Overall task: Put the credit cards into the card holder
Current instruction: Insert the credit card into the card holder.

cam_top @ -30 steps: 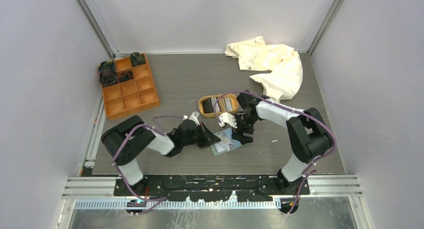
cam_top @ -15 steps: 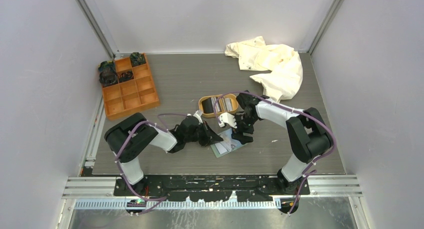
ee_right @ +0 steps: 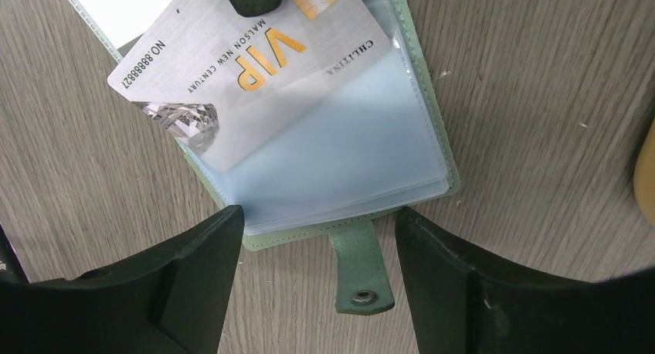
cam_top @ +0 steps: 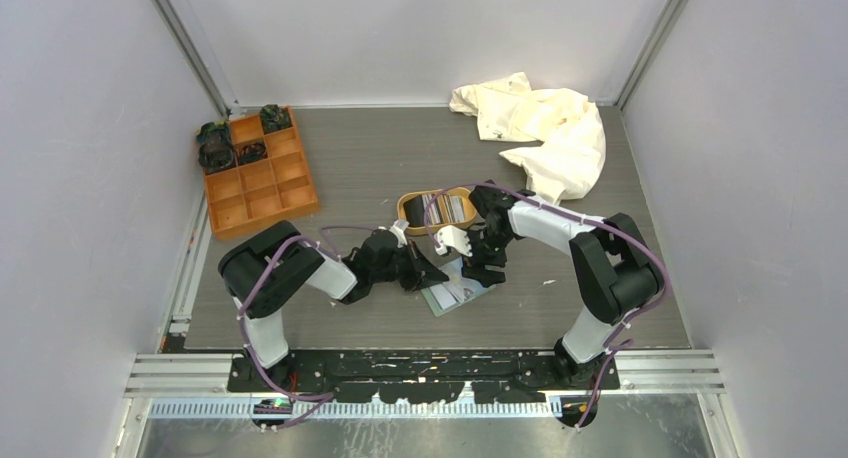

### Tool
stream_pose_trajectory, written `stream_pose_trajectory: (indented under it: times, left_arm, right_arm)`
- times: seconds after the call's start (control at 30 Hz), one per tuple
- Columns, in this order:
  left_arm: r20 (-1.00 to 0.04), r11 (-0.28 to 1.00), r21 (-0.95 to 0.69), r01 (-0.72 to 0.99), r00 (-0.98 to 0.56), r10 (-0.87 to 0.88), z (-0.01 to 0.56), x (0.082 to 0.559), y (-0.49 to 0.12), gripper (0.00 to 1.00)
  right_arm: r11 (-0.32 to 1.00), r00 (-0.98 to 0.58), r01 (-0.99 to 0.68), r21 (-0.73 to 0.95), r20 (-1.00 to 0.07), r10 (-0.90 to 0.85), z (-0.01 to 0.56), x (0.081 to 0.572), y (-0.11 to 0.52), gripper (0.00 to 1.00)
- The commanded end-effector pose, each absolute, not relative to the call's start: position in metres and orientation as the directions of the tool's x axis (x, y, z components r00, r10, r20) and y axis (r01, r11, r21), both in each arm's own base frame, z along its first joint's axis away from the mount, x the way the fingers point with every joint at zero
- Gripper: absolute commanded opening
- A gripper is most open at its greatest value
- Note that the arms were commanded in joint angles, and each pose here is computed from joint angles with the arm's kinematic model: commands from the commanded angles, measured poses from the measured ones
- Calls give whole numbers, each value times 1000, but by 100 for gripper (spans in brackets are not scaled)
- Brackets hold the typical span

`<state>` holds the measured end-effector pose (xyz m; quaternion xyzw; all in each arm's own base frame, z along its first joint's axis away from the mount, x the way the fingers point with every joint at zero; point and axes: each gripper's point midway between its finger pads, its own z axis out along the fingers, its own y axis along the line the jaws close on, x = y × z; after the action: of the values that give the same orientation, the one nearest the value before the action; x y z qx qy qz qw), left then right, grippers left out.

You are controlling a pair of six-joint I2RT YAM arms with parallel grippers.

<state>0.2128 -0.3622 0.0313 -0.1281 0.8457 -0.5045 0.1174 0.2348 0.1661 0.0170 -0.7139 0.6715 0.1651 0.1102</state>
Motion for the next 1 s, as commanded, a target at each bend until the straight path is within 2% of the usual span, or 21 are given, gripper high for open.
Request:
stream_pose_trajectory:
  times: [0.0, 0.47, 0.97]
  left_arm:
    - [-70, 520, -847, -107, -949, -309, 11, 207, -355, 0]
    - [-120, 546, -835, -69, -946, -302, 3, 214, -348, 0]
    - [-126, 541, -837, -85, -931, -342, 0, 224, -344, 2]
  right_arm:
    - [-83, 39, -991, 107, -367, -930, 12, 227, 166, 77]
    - [-55, 6, -992, 117, -380, -925, 20, 228, 170, 78]
    - [-44, -9, -991, 127, -386, -922, 21, 228, 172, 79]
